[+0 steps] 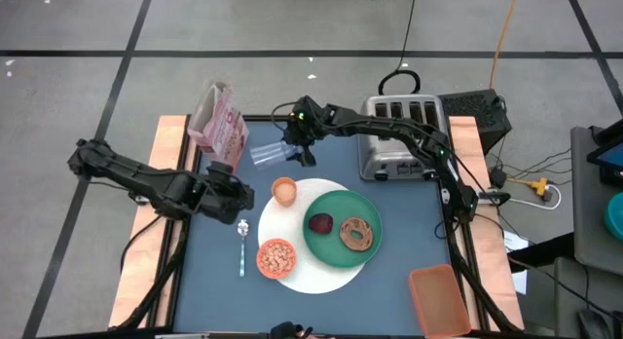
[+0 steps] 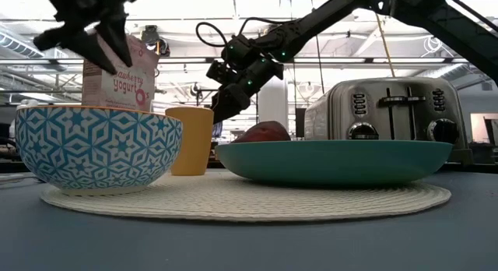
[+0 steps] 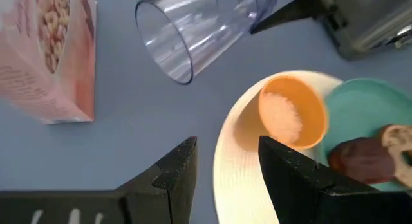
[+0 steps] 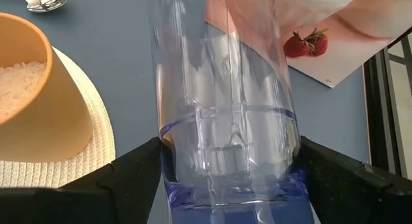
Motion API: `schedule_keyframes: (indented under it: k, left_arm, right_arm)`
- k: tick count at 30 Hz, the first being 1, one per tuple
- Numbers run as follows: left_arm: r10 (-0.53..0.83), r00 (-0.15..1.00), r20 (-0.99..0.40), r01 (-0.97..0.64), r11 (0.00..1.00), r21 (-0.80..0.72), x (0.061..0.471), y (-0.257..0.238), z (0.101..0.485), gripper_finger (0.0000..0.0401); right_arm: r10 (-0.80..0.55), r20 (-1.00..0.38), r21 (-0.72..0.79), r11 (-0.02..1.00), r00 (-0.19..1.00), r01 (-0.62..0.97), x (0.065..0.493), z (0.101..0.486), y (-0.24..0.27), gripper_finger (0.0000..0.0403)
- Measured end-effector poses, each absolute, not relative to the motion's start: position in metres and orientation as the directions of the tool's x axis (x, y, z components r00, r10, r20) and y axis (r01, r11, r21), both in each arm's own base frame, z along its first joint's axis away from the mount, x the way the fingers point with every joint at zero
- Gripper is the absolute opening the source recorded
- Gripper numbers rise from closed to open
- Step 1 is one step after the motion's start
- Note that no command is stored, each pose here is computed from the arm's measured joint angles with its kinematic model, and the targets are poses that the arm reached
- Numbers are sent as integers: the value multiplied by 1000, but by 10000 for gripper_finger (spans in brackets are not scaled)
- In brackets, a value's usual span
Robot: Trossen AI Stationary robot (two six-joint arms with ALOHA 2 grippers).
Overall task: Arrange a breakfast setting
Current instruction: Put the cup on the top of the white table mat
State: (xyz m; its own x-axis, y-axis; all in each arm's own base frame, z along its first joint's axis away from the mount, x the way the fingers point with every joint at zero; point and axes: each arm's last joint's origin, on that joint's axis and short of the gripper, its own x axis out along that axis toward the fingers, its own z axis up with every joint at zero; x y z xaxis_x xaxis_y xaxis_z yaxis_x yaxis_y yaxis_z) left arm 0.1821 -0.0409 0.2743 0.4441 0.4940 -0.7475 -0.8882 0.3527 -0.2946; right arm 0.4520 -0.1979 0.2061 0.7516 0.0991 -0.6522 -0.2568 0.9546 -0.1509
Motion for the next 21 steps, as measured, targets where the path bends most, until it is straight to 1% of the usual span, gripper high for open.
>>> schedule_keyframes:
  k: [4,12,17,21]
  left_arm:
    - [477,433,-765,-891,353,-285,182,-41,255,170]
    - [452,508,-734,-855,371,-363,182,-38,206,170]
    - [492,533,-688,-843,377,-384,186,-27,192,170]
    - [524,512,-681,-855,386,-346,188,-17,191,170]
  right_arm:
    - [99,-652,-151,955,752,-257,452,206,-198,320]
    - [99,-653,-150,955,751,-257,452,206,-198,320]
    - [99,-653,-150,955,751,-257,452,206,-198,320]
    - [99,-653,-150,955,751,-257,452,206,-198,320]
